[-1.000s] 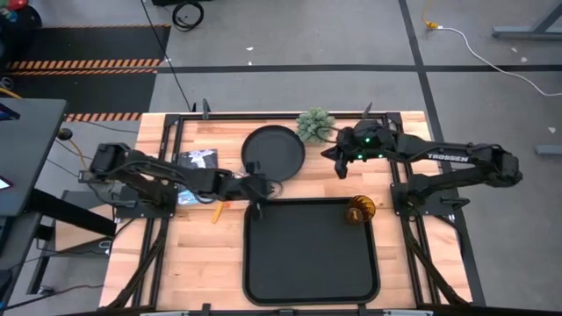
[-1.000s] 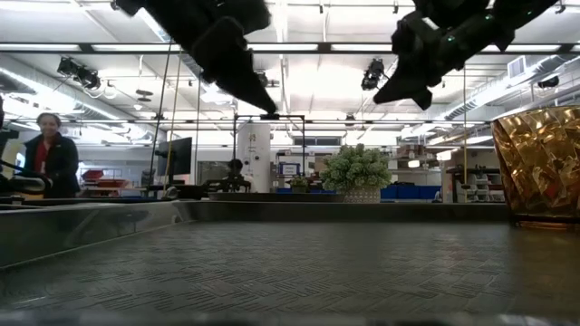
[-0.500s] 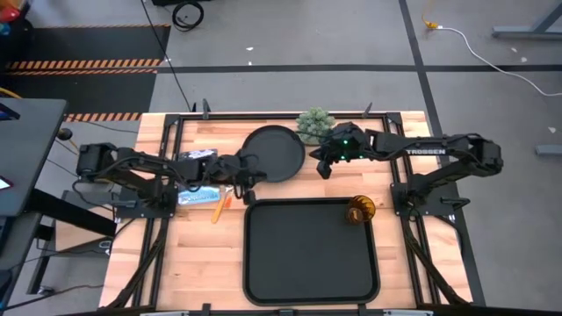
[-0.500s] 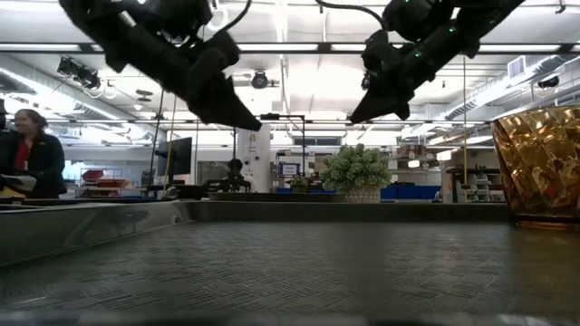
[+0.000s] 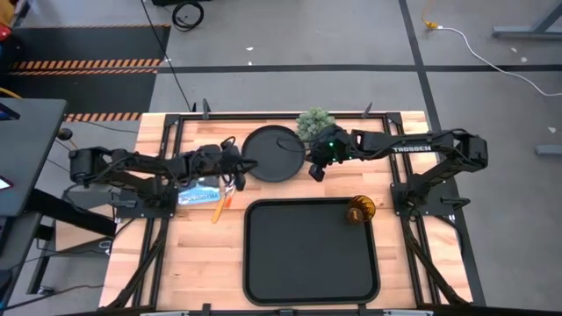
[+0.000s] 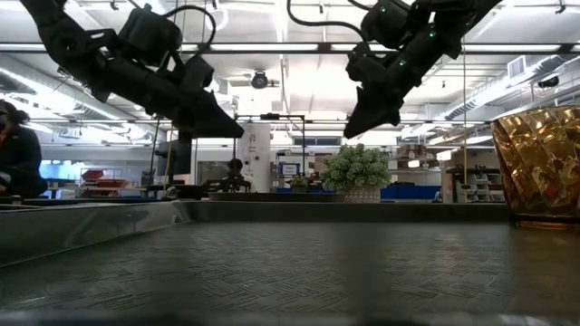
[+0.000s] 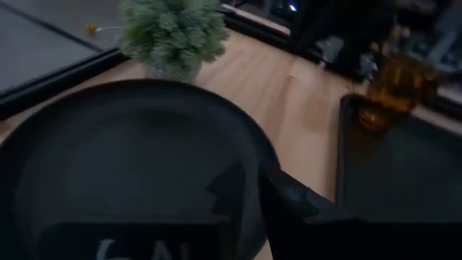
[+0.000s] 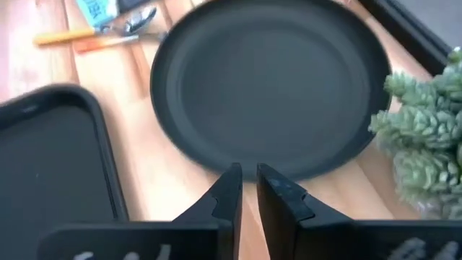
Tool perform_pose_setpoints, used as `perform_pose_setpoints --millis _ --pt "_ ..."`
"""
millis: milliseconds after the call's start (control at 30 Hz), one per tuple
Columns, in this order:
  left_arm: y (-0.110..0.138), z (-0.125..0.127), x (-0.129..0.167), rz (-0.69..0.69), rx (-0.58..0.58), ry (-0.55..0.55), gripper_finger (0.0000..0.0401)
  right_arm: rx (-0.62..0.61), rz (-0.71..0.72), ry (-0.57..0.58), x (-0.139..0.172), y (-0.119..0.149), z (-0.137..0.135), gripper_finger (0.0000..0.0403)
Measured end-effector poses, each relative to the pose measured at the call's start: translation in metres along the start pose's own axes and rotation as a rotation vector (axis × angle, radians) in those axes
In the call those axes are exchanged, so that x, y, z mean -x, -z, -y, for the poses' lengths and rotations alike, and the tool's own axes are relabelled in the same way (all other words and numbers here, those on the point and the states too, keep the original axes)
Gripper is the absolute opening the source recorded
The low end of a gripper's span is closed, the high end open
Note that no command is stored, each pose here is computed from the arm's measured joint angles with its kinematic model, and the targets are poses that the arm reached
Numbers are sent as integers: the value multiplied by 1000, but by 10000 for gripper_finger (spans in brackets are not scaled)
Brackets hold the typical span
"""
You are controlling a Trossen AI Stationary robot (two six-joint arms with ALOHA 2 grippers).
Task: Pick and place plate/cup/fork/spoon on tray
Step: Put the black plate to the center of the black serving tray
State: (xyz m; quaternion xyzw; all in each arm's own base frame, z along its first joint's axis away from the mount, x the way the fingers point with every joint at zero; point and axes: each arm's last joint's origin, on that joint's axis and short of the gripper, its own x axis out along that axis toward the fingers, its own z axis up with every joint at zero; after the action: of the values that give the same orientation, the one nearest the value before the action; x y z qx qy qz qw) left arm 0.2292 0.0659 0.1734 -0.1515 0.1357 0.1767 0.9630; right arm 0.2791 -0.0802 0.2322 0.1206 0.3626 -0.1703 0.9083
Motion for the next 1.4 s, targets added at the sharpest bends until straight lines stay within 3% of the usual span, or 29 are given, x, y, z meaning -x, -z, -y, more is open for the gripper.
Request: perform_pose_setpoints --millis 233,400,567,800,1000,1400 --pt "-7 -17 -1 12 207 -80 112 82 -44 49 7 2 -10 62" --pt "-15 -31 -9 -103 253 -262 167 148 -25 49 8 3 -20 64" --pt "-30 -54 -24 -206 292 -363 196 182 6 26 8 1 -28 64" --pt "-30 -93 -37 -403 362 -434 199 193 13 19 8 1 -30 64" --pt "-26 -97 -50 -540 290 -486 194 207 26 -7 9 0 -33 64" --pt "-28 -104 -54 -574 267 -527 178 212 34 -44 9 -1 -35 64"
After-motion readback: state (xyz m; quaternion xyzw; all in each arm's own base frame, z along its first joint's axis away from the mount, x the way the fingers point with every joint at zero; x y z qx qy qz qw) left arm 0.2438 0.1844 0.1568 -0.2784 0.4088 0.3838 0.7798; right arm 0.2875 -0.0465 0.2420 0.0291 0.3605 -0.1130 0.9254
